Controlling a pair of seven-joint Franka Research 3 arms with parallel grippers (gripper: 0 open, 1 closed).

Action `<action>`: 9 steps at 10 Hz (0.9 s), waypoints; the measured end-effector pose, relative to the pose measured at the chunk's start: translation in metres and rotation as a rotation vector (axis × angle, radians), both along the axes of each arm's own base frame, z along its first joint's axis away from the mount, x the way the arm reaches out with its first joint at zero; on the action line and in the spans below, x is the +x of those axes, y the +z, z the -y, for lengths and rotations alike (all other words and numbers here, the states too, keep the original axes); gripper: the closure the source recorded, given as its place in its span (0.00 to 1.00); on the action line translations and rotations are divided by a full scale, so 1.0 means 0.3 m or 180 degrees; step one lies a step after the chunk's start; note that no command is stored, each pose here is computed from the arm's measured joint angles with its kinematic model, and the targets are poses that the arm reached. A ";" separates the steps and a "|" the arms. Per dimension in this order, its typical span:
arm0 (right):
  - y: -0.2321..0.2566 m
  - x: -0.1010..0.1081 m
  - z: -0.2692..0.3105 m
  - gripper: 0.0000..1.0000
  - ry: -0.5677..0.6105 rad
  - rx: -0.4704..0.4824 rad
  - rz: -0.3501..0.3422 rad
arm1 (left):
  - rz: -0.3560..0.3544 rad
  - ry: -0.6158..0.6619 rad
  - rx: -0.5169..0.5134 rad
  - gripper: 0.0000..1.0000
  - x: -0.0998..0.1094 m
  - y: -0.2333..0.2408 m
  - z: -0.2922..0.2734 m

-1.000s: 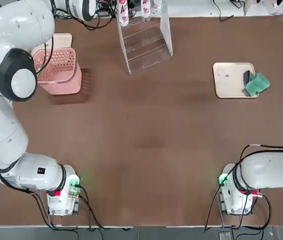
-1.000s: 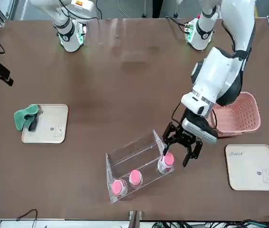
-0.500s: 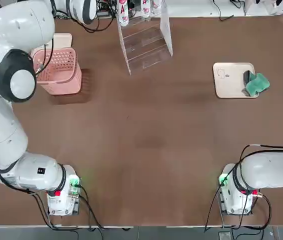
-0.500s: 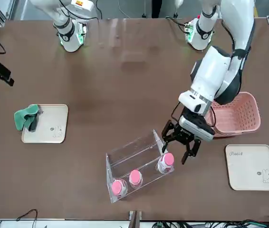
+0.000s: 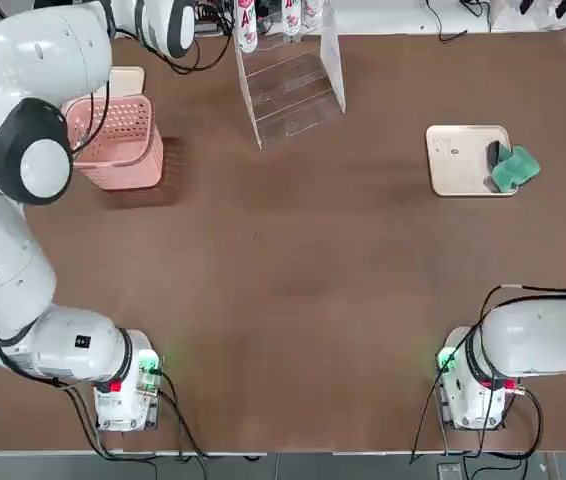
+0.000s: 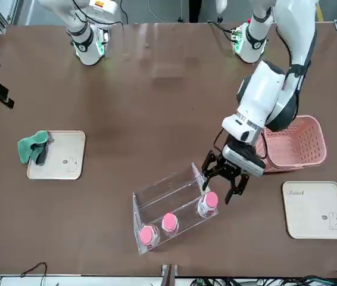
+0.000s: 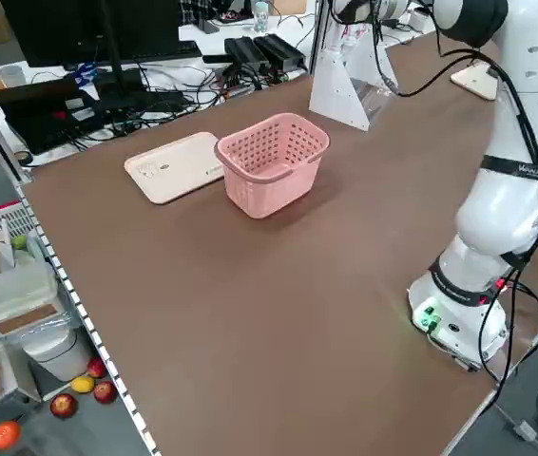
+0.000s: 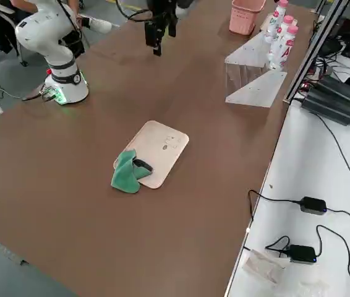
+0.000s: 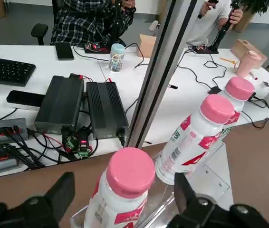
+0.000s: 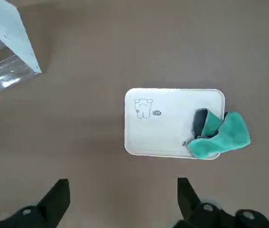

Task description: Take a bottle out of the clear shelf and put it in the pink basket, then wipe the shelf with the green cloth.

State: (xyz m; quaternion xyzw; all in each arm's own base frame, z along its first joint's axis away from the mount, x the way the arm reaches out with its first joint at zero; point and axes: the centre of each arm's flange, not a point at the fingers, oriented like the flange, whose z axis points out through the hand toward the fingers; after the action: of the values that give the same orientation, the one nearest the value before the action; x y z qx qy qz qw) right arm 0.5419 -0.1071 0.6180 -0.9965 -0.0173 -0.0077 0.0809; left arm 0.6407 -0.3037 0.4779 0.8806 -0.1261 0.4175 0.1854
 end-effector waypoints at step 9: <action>-0.619 -0.009 0.605 0.00 0.0502 0.1145 -0.0044 | 0.0276 -0.0081 -0.0013 0.49 -0.004 -0.035 0.007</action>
State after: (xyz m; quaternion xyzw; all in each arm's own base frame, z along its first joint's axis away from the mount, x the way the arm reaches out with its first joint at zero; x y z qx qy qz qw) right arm 0.5393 -0.2885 0.4322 -0.9616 -0.0931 0.0025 0.2581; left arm 0.6396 -0.3057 0.4674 0.8596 -0.1444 0.4531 0.1869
